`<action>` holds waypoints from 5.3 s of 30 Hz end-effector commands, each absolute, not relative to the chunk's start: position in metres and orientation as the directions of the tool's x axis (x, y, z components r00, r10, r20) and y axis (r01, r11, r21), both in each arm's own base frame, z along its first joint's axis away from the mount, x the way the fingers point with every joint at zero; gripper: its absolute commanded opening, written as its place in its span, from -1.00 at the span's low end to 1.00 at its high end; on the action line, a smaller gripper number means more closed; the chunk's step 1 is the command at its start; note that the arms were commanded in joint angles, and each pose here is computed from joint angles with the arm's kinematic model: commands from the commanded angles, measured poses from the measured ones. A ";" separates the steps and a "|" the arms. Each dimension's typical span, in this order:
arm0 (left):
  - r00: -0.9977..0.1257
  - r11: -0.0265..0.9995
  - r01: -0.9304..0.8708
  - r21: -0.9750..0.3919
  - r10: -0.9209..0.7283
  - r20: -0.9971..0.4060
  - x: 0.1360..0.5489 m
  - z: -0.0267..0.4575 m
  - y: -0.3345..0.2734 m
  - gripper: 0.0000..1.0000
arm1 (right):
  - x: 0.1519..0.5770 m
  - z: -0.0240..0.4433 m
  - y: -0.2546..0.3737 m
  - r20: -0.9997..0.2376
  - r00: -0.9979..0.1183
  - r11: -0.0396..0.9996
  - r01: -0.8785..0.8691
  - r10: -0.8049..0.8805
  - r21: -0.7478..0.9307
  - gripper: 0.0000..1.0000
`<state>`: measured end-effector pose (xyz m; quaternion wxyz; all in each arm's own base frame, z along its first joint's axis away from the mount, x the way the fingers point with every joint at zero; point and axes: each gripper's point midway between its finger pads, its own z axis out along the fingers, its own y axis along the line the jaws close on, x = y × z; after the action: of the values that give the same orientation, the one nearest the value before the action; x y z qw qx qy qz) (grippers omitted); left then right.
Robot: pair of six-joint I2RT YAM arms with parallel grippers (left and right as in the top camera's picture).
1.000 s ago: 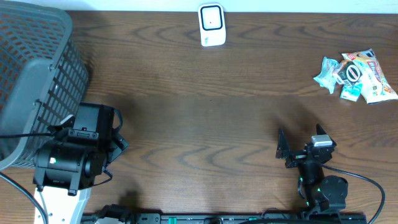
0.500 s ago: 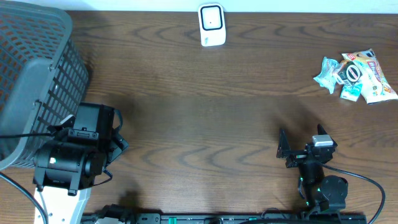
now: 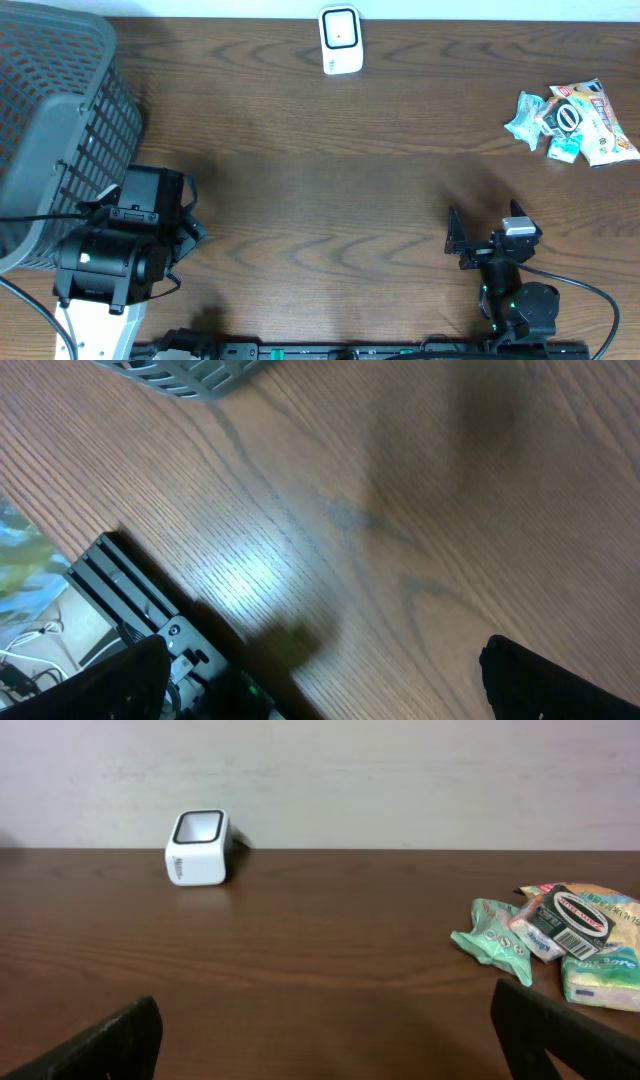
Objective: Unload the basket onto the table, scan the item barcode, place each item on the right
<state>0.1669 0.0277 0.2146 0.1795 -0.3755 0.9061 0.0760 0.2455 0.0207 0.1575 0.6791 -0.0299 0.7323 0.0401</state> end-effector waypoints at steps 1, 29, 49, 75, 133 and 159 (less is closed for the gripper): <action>-0.634 0.695 -0.719 -0.006 -0.660 -0.404 0.168 0.221 0.031 0.95 | 0.245 0.157 0.021 -0.997 -0.075 0.995 -0.098 0.017 0.025 0.99; -0.615 0.686 -0.727 -0.033 -0.671 -0.413 0.172 0.218 0.029 0.95 | 0.245 0.157 0.021 -0.997 -0.075 0.995 -0.098 0.017 0.025 0.98; -0.717 0.967 0.013 -0.256 -0.169 -0.676 0.210 0.190 -0.047 0.95 | 0.245 0.157 0.021 -0.997 -0.075 0.995 -0.098 0.017 0.025 0.99; -0.346 0.960 0.250 -0.125 -0.032 -0.938 0.216 0.190 -0.056 0.95 | 0.245 0.157 0.021 -0.997 -0.075 0.995 -0.098 0.017 0.025 0.99; -0.157 0.990 0.095 -0.107 -0.091 -0.983 0.243 0.138 -0.022 0.95 | 0.245 0.157 0.021 -0.997 -0.075 0.995 -0.098 0.017 0.025 0.98; -0.157 0.999 0.028 -0.031 -0.026 -0.987 0.244 0.136 -0.009 0.95 | 0.245 0.157 0.021 -0.997 -0.075 0.995 -0.098 0.017 0.025 0.99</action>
<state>0.2441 -0.0140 0.1526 0.6659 -0.0016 0.7449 -0.0408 0.2455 0.0207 0.1576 0.6792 -0.0297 0.7322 0.0402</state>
